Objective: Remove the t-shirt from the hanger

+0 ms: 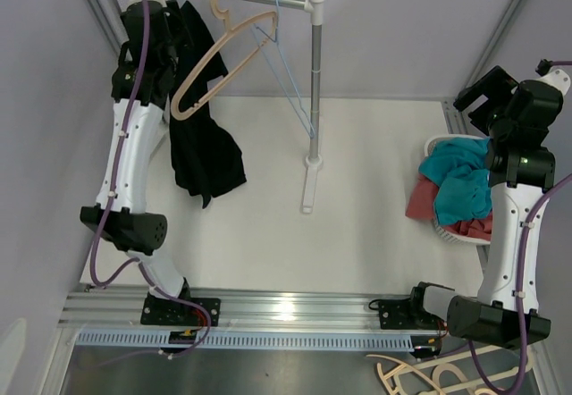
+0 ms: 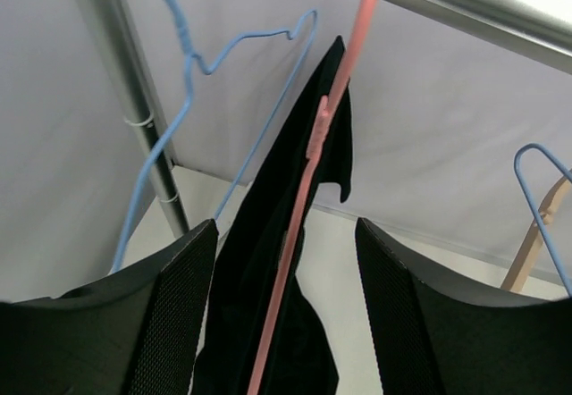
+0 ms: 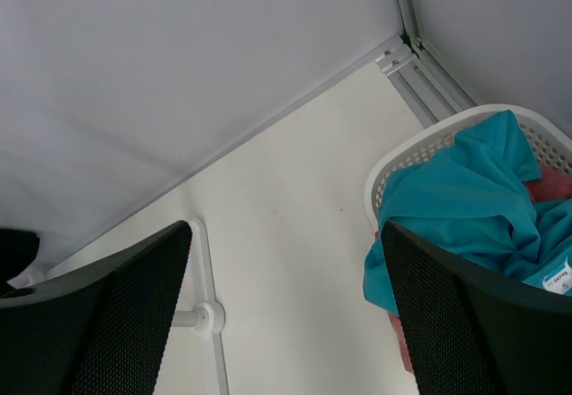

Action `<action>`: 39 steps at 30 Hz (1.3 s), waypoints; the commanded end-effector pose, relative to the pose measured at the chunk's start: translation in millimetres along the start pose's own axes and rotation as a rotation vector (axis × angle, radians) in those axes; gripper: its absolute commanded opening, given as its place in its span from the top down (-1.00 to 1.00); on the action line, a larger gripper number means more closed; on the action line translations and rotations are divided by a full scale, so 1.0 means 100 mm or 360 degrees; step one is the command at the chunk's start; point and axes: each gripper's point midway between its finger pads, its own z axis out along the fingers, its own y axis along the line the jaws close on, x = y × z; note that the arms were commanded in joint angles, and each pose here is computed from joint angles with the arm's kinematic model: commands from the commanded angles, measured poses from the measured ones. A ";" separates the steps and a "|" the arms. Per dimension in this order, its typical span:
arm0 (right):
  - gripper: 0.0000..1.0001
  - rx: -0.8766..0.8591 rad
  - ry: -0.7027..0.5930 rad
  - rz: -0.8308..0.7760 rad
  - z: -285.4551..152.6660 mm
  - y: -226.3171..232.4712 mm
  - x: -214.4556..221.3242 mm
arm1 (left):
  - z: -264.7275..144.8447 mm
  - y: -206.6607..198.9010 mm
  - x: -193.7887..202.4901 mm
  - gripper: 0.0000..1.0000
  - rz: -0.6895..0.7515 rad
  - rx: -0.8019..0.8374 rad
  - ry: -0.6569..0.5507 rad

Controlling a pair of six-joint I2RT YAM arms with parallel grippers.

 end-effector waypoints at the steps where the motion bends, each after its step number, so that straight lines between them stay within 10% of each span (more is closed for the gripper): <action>1: -0.83 -0.0055 -0.0053 -0.0023 0.03 0.09 -0.10 | 0.05 -0.08 -0.15 -0.34 -0.0062 0.0072 -0.0046; 7: -0.84 -0.0040 -0.0058 -0.0031 0.09 0.08 -0.10 | 0.28 -0.11 -0.02 -0.08 -0.0077 0.0050 0.0002; 11: -0.85 -0.0029 -0.0063 -0.0039 0.10 0.06 -0.09 | 0.31 -0.08 -0.04 0.75 -0.0090 0.0017 -0.0008; 15: -0.85 -0.0030 -0.0060 -0.0038 0.10 0.07 -0.08 | 0.36 -0.06 0.00 0.68 -0.0094 0.0012 0.0008; 17: -0.85 -0.0038 -0.0059 -0.0038 0.09 0.08 -0.09 | 0.39 -0.08 0.01 0.98 -0.0112 0.0036 0.0015; 30: -0.84 -0.0098 -0.0054 -0.0068 -0.03 0.21 -0.06 | -0.84 -0.05 -1.24 0.99 -0.0287 0.0232 -0.0467; 39: -0.84 -0.0207 0.0031 -0.0125 -0.15 0.45 0.09 | -1.07 -0.07 -0.90 0.99 -0.0327 0.0207 -0.0274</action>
